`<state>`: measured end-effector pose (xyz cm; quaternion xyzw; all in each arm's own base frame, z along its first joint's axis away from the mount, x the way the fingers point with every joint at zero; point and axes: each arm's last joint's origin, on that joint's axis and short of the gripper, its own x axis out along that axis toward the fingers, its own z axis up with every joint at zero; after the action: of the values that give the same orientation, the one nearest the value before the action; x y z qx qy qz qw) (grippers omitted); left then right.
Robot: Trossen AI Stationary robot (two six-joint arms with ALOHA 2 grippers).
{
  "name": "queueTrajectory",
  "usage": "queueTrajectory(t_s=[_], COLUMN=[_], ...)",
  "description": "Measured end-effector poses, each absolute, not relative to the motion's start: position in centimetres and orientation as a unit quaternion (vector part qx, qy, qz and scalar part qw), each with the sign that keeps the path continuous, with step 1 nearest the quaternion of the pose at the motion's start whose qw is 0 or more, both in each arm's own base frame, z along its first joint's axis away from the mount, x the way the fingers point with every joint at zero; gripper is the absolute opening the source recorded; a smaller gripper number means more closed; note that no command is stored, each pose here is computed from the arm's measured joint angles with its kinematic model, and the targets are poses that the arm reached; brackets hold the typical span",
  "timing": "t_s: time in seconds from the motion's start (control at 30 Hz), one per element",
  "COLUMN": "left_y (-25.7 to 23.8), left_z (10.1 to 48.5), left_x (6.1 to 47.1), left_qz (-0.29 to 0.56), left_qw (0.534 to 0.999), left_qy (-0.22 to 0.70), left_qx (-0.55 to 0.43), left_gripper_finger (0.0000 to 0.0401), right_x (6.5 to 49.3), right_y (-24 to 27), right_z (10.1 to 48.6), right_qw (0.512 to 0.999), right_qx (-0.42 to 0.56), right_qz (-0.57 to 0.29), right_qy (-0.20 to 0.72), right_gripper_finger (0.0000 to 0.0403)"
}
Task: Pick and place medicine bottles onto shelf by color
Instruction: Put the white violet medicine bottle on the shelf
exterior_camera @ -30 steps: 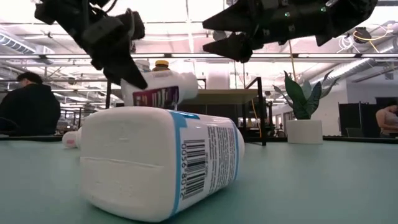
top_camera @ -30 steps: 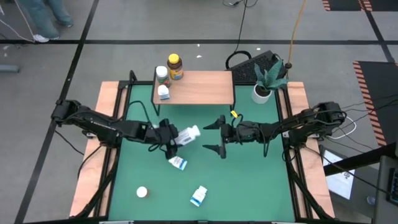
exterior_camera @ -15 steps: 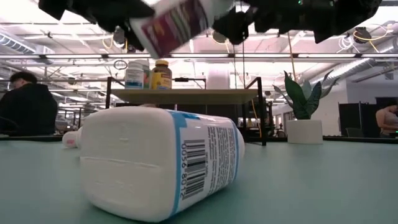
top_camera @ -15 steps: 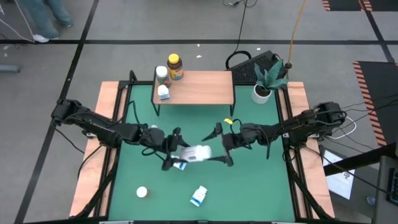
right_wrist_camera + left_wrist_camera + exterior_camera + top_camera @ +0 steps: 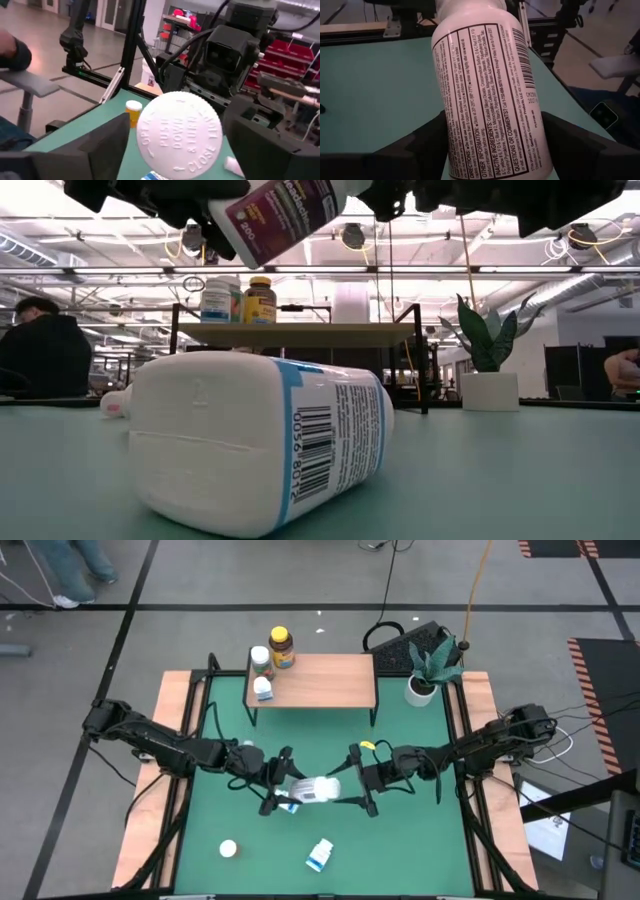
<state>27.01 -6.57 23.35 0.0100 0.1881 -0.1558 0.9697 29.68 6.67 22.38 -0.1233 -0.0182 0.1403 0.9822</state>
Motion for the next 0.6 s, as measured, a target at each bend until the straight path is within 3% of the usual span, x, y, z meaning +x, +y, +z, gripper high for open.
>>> queueTrajectory(t_s=[0.33,0.6], left_y=[-6.58,-6.28], left_z=[23.66,23.32], left_x=[27.12,27.03], left_qz=[-0.153,-0.128], left_qw=[0.973,0.973], left_qy=[0.173,0.194], left_qx=[-0.001,0.004], left_gripper_finger=[0.0282,0.0283], right_x=[29.57,29.68], right_y=[7.2,6.75], right_z=[22.38,22.27], right_qw=[0.981,0.988], right_qx=[-0.159,-0.129], right_qz=[0.108,0.086], right_qy=[-0.017,-0.007], right_gripper_finger=[0.023,0.0228])
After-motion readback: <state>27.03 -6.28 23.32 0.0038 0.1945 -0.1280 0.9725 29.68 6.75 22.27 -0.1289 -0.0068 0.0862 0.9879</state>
